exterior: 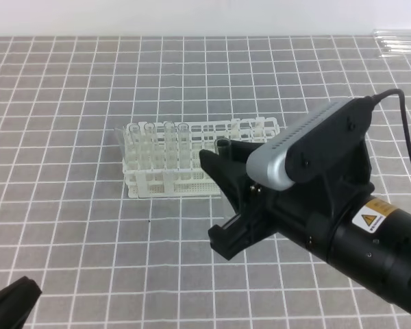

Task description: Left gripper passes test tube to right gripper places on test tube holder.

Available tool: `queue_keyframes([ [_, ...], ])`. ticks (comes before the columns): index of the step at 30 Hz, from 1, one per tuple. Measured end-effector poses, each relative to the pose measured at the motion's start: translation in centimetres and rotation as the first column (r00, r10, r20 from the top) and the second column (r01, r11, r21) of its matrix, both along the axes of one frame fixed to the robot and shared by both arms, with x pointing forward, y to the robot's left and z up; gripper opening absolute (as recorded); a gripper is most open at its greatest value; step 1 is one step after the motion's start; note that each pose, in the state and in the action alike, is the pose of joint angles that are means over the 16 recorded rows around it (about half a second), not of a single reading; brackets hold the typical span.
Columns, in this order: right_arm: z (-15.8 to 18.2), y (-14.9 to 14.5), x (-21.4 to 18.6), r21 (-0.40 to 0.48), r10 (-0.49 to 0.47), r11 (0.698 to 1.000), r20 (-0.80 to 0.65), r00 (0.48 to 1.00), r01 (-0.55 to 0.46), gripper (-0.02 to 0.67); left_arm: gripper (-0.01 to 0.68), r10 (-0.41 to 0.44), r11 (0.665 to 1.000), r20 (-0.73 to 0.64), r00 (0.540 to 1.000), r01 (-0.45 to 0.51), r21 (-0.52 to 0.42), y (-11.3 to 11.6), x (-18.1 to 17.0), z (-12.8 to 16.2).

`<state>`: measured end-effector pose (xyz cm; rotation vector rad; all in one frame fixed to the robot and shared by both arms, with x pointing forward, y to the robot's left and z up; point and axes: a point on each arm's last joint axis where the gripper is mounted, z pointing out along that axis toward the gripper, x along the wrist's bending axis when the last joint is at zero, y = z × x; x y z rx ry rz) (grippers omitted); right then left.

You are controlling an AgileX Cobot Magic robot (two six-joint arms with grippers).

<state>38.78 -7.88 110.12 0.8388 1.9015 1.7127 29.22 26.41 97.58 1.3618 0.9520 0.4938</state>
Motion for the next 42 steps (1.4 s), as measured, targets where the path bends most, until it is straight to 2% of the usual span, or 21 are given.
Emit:
queue_keyframes([
  [9,0.0,0.0,0.1,-0.017,-0.003,1.000,0.028,1.000,0.003,0.098,-0.001,0.055,0.998,-0.025,0.998,-0.055,0.030,0.4,0.3,-0.4],
  [32,-0.2,-0.5,0.4,-0.014,-0.049,0.999,0.071,0.996,0.050,0.098,-0.001,0.060,0.998,-0.025,0.998,-0.060,0.029,0.5,0.3,-0.3],
  [37,-0.8,-1.3,1.1,0.024,-0.095,0.995,0.106,0.990,0.093,0.098,-0.001,0.061,0.998,-0.025,0.998,-0.060,0.029,0.5,0.3,-0.3],
  [42,-1.4,-2.4,2.7,0.103,-0.149,0.986,0.151,0.977,0.134,0.098,-0.001,0.061,0.998,-0.026,0.998,-0.061,0.030,0.5,0.3,-0.4],
])
